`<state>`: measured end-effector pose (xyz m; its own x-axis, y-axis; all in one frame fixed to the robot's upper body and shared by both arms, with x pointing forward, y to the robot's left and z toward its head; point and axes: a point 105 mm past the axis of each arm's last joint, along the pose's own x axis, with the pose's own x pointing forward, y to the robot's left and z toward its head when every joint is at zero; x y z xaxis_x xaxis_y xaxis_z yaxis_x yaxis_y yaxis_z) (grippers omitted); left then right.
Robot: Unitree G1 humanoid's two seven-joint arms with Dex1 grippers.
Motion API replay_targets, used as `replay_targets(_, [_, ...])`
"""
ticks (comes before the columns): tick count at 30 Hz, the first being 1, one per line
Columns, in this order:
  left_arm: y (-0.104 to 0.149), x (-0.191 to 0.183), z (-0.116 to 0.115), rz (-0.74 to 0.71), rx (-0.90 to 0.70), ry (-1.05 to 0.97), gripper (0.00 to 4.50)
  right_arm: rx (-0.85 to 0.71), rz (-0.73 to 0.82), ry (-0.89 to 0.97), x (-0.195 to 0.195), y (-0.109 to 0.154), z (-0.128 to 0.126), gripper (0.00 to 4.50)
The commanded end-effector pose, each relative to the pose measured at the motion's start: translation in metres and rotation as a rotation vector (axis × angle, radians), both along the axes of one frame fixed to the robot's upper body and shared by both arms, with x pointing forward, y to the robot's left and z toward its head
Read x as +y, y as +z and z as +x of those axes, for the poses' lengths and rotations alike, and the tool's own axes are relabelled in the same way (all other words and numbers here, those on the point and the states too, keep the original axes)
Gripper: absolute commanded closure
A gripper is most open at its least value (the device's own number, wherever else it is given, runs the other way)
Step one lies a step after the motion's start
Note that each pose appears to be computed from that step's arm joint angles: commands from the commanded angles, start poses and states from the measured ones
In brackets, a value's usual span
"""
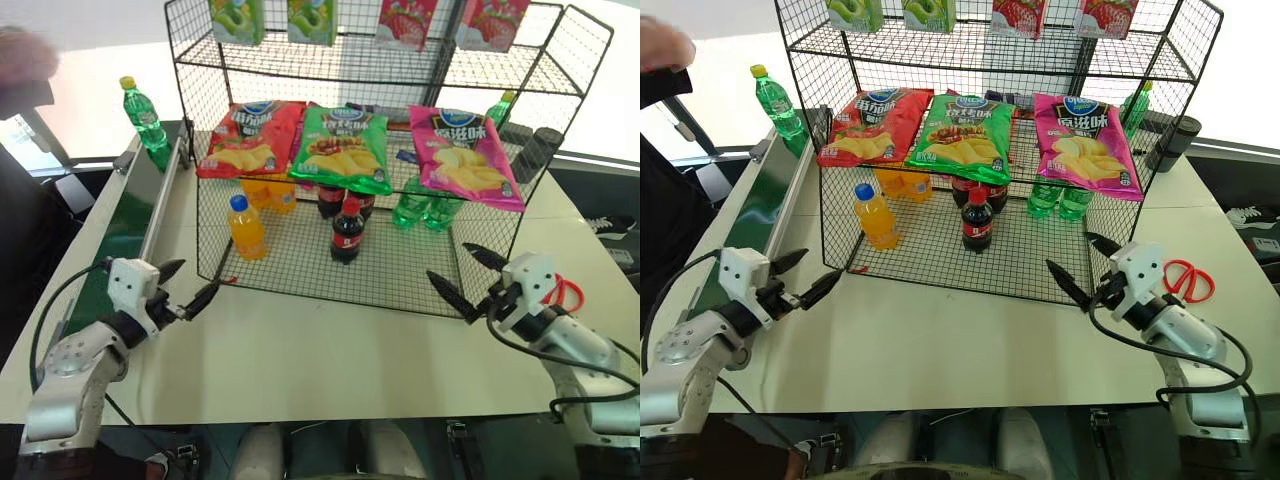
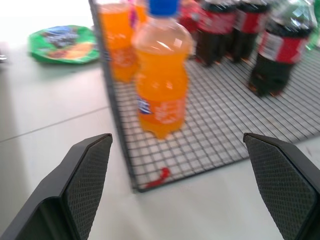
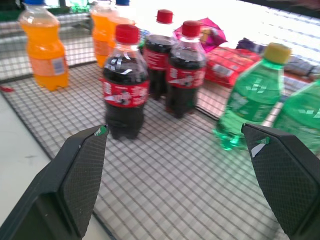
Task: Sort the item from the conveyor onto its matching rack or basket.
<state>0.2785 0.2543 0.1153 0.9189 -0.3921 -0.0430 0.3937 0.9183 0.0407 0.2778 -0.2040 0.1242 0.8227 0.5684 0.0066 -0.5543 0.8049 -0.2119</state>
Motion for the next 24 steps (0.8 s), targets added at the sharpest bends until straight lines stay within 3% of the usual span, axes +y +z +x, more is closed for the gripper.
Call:
replay_targets(1, [0.022,0.024,-0.002,-0.089,-0.084,0.114,0.00,-0.065,0.003,0.076,0.022,0.020,-0.003,0.07])
replay_targets(9, [0.010,0.091,0.003,-0.065,-0.116,0.543,0.00,-0.023,0.068,0.328,0.099,0.019,-0.020,0.07])
replay_targets(14, [0.004,0.100,0.003,-0.036,-0.144,0.671,0.00,-0.017,0.132,0.466,0.141,0.019,-0.038,0.07])
replay_targets(24, [0.000,0.100,0.006,-0.016,-0.213,0.775,0.00,-0.016,0.123,0.543,0.147,0.017,-0.032,0.07])
